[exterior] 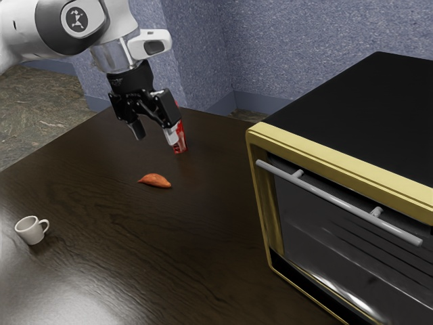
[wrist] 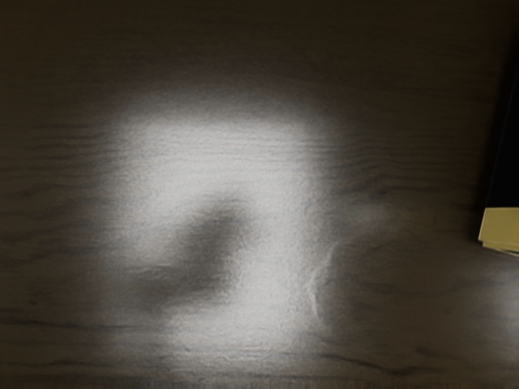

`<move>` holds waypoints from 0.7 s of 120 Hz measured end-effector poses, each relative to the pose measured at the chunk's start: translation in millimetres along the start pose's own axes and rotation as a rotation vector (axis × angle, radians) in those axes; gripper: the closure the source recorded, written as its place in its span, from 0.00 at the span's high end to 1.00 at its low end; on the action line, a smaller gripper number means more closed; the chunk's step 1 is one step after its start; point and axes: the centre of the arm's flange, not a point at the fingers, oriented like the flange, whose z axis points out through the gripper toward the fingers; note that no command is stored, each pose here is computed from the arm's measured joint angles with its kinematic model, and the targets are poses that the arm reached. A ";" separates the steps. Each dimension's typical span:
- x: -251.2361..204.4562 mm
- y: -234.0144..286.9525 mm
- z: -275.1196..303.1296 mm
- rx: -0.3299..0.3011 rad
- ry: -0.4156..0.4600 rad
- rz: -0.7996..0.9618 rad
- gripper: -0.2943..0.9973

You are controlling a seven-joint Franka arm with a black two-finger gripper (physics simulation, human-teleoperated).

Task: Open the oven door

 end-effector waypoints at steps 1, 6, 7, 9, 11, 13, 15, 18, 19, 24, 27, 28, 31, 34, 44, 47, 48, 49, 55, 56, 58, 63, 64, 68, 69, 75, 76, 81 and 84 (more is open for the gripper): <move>0.0 0.7 -0.1 0.003 0.000 0.001 0.77; 0.2 4.5 -0.3 0.014 0.000 0.009 0.77; 0.2 5.0 -0.5 0.015 0.000 0.010 0.77; 0.2 5.8 -0.5 0.018 0.000 0.012 0.77; 0.4 6.0 -0.3 0.019 -0.001 0.013 0.77; 0.6 5.8 0.0 0.020 -0.001 0.013 0.77; 0.7 5.5 0.1 0.022 -0.002 0.013 0.77; -0.3 5.3 -4.0 0.025 0.006 0.013 0.77; -2.4 5.8 -10.7 0.027 0.018 0.013 0.77; -27.7 14.6 -72.5 0.052 0.135 0.037 0.77; -55.3 31.0 -117.1 0.066 0.219 0.097 0.77; -64.9 39.4 -128.9 0.069 0.241 0.126 0.77; -87.7 65.2 -153.4 0.095 0.283 0.211 0.77; -105.2 91.1 -167.5 0.120 0.304 0.298 0.77; -181.0 262.4 -145.3 0.179 0.288 0.759 0.77; -215.4 298.7 -126.7 0.177 0.279 0.879 0.77; -224.3 306.0 -121.8 0.174 0.278 0.911 0.77; -232.2 310.1 -119.1 0.170 0.282 0.938 0.77; -260.9 323.3 -113.1 0.135 0.321 1.079 0.77; -263.6 324.8 -113.3 0.130 0.329 1.101 0.77; -267.0 327.4 -113.3 0.119 0.343 1.144 0.77; -263.4 331.0 -110.3 0.087 0.363 1.239 0.77; -262.1 331.3 -109.8 0.082 0.367 1.256 0.77; -254.8 336.4 -105.2 0.076 0.371 1.328 0.77; -252.6 337.9 -103.3 0.078 0.370 1.346 0.77; -241.8 344.4 -94.2 0.092 0.363 1.444 0.77; -240.4 345.0 -93.2 0.094 0.363 1.459 0.77; -232.7 346.1 -88.0 0.104 0.362 1.526 0.77; -226.1 346.2 -83.7 0.103 0.359 1.564 0.77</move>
